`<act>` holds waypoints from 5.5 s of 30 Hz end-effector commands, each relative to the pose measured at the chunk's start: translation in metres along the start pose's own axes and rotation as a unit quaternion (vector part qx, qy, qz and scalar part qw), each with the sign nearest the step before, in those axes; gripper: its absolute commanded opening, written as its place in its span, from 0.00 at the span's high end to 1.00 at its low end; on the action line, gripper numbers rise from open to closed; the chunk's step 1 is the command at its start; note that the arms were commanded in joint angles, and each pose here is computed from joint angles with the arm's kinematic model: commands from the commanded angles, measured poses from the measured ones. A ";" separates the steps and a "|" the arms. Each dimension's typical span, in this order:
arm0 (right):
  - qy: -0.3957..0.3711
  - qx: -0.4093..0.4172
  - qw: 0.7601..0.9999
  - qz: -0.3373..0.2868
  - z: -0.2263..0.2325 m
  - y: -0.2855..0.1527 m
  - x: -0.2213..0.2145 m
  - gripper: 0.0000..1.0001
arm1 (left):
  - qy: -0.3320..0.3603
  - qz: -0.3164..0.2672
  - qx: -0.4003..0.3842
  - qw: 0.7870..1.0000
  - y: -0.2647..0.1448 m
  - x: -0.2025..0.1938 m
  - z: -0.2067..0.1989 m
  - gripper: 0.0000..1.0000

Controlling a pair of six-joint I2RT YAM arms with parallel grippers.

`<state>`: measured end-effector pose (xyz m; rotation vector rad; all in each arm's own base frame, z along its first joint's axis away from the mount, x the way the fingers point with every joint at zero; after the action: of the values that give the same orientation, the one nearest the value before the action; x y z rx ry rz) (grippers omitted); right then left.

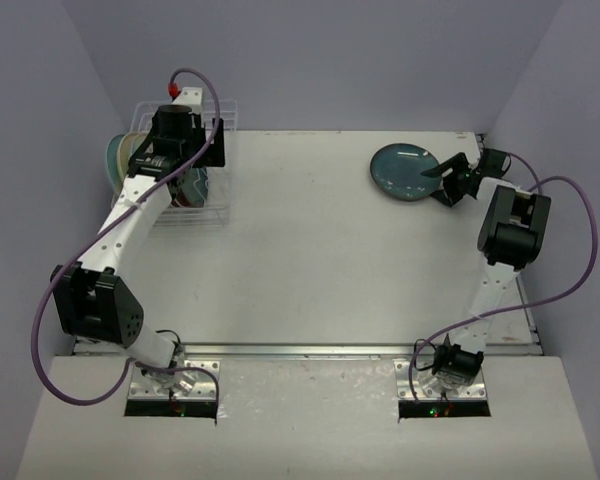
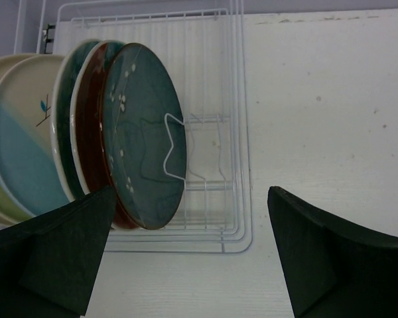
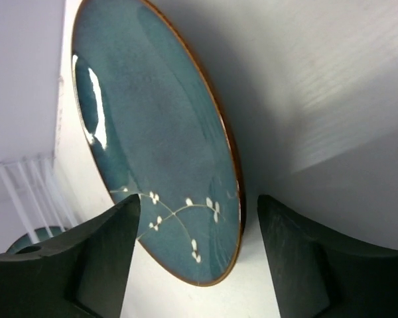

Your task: Unload the plates from the dish rack

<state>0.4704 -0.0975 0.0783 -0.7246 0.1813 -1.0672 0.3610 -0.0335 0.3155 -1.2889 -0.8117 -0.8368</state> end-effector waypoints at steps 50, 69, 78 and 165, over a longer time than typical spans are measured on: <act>-0.431 0.071 0.897 -0.075 0.124 -0.173 -0.122 0.15 | 0.064 -0.017 0.209 0.976 0.052 0.072 0.054 1.00; -0.453 0.254 0.853 0.057 0.183 -0.186 -0.181 0.16 | 0.061 -0.171 -0.296 0.938 -0.088 0.106 -0.015 1.00; -0.467 0.317 0.814 0.140 0.206 -0.187 -0.232 0.15 | 0.041 -0.080 -0.530 0.843 -0.092 0.057 -0.069 1.00; -0.276 -0.224 0.934 -0.047 0.075 0.003 -0.012 0.19 | 0.026 -0.028 -0.243 0.969 -0.047 0.027 -0.039 0.00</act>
<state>0.4861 -0.0563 0.1129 -1.3854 0.0150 -0.8399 0.3389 -0.0851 0.3405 -1.7418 -0.5628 -1.1101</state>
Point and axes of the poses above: each gripper's point midway between its finger pads, its own y axis out along the fingers, its own z axis along the line the jaws close on, x = y × z, the point moved 10 cm from there along -y, back along the fingers, and after that the axes turned 3 degrees about y, right-handed, at the moved point
